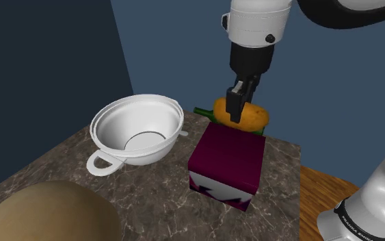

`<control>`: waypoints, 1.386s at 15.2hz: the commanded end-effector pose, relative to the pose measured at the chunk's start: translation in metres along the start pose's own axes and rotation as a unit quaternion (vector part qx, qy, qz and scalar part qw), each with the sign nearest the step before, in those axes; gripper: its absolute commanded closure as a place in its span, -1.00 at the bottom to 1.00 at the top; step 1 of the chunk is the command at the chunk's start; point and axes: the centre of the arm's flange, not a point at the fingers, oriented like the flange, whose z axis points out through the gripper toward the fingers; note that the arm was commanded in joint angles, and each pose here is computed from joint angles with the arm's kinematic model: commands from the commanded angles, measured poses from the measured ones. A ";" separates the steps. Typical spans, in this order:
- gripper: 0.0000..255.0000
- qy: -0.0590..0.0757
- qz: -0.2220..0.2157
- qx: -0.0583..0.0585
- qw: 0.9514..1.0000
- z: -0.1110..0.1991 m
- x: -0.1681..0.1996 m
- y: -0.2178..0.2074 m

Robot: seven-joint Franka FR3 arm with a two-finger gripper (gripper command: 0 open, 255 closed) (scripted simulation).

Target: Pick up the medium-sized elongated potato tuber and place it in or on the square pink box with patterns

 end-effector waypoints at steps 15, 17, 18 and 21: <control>1.00 0.000 0.000 0.000 1.000 0.082 -0.002 -0.012; 1.00 0.000 0.000 0.000 1.000 0.083 -0.002 -0.012; 1.00 0.000 0.000 0.000 1.000 0.083 -0.002 -0.012; 1.00 0.000 0.000 0.000 1.000 0.083 -0.002 -0.012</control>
